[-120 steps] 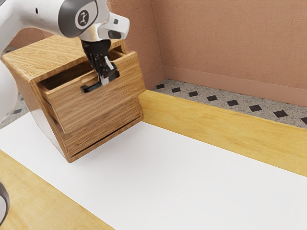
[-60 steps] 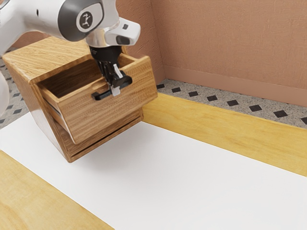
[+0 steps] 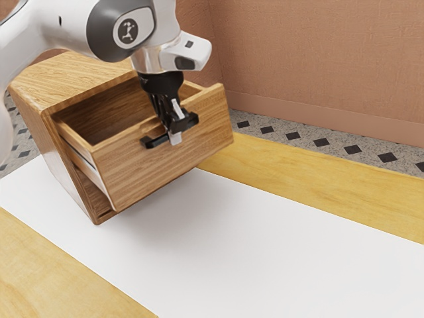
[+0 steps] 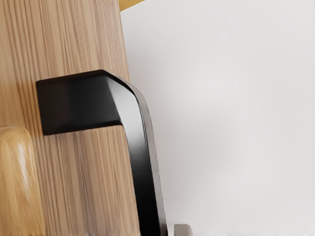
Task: Pull the drawer handle with one arm to open the drawer
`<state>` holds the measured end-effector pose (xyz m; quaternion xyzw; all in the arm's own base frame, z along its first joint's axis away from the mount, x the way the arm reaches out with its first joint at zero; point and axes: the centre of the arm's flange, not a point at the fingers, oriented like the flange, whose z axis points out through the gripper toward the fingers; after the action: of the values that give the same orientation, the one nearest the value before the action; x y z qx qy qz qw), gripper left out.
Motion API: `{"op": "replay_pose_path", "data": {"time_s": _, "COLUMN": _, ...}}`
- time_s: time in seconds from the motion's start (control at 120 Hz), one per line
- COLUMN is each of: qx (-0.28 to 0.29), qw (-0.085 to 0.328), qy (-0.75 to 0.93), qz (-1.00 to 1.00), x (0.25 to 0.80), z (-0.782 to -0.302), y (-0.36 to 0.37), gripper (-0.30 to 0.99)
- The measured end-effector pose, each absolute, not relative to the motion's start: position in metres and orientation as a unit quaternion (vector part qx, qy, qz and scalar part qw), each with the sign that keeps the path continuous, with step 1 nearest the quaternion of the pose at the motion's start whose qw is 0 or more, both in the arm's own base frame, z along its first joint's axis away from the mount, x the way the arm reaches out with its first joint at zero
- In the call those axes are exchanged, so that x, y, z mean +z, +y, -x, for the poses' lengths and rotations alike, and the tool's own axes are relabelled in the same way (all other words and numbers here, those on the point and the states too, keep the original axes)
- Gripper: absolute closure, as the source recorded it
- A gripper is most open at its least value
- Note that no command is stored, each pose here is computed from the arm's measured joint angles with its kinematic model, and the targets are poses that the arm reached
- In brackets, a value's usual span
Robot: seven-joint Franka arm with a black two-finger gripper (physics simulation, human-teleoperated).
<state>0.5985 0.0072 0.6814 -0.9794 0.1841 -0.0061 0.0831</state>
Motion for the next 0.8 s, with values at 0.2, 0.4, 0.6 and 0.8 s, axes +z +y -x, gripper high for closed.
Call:
{"op": "replay_pose_path", "data": {"time_s": 0.2, "qx": -0.008, "qw": 0.082, "qy": 0.181, "qz": 0.98, "x": 0.684, "z": -0.596, "y": 0.007, "gripper": 0.74}}
{"op": "replay_pose_path", "data": {"time_s": 0.4, "qx": -0.01, "qw": 0.101, "qy": 0.176, "qz": 0.979, "x": 0.686, "z": -0.597, "y": 0.003, "gripper": 0.7}}
{"op": "replay_pose_path", "data": {"time_s": 0.6, "qx": -0.011, "qw": 0.121, "qy": 0.166, "qz": 0.979, "x": 0.686, "z": -0.598, "y": 0.001, "gripper": 0.69}}
{"op": "replay_pose_path", "data": {"time_s": 0.8, "qx": -0.01, "qw": 0.148, "qy": 0.151, "qz": 0.977, "x": 0.686, "z": -0.6, "y": -0.005, "gripper": 0.68}}
